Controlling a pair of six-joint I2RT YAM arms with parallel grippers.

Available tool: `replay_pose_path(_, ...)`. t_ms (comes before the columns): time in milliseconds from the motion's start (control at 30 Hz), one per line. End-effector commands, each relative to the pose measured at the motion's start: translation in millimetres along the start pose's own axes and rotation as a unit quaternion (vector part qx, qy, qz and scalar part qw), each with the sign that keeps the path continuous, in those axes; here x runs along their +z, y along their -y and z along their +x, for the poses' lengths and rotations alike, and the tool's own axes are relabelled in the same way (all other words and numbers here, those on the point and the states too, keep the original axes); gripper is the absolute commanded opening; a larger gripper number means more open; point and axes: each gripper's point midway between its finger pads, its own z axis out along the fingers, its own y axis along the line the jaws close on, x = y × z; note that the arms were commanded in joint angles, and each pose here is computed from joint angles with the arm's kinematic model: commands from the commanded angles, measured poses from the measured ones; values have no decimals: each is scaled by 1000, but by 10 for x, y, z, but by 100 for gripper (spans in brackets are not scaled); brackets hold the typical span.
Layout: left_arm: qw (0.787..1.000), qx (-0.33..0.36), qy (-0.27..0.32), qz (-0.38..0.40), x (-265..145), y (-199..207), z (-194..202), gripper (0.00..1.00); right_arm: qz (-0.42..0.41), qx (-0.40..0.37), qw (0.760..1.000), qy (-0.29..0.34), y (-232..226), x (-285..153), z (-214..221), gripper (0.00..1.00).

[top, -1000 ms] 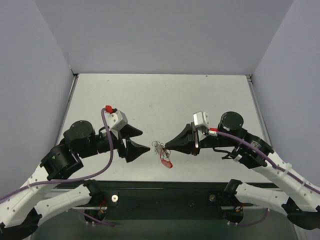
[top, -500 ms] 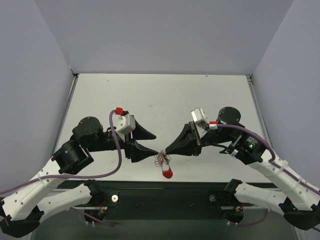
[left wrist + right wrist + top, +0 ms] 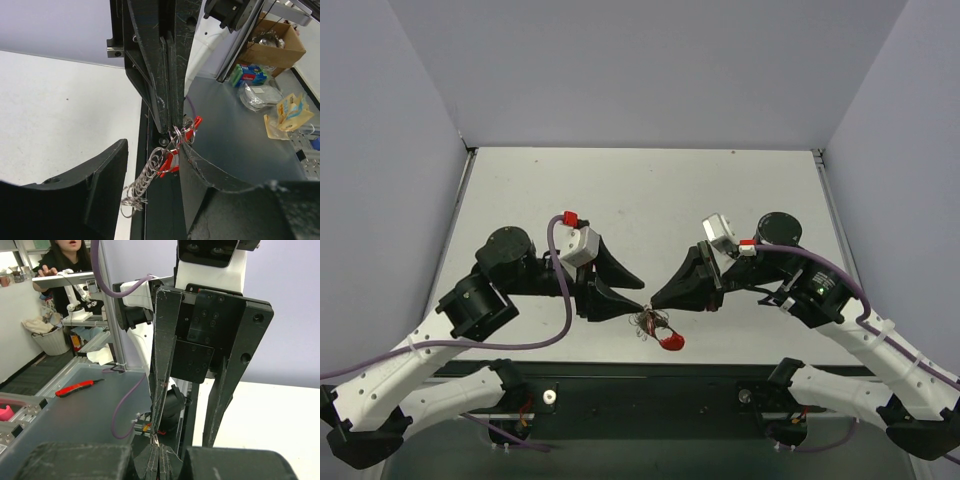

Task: Put the keys on the keyring

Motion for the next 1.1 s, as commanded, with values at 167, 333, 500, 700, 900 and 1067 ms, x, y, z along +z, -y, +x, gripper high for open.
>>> replay_pose_path(167, 999, 32, 39, -1, -75, 84, -272, 59, -22, -55, 997, 39, -62, 9, -289, 0)
replay_pose_path(333, 998, 33, 44, -11, -118, 94, -309, 60, -19, -54, 998, 39, -45, 16, -285, 0)
replay_pose_path(500, 999, 19, 28, -6, -34, 36, -232, 57, -13, -57, 997, 42, -28, 13, -305, 0)
replay_pose_path(700, 999, 17, 30, 1, 3, 38, -258, 52, -10, -55, 998, 41, -23, 9, -295, 0)
replay_pose_path(900, 1000, 12, 26, 2, 25, 19, -243, 34, -12, -55, 998, 40, -22, 16, -296, 0)
replay_pose_path(1067, 999, 10, 32, -9, 23, -3, -287, 0, -10, -53, 998, 40, -7, 22, -290, 0)
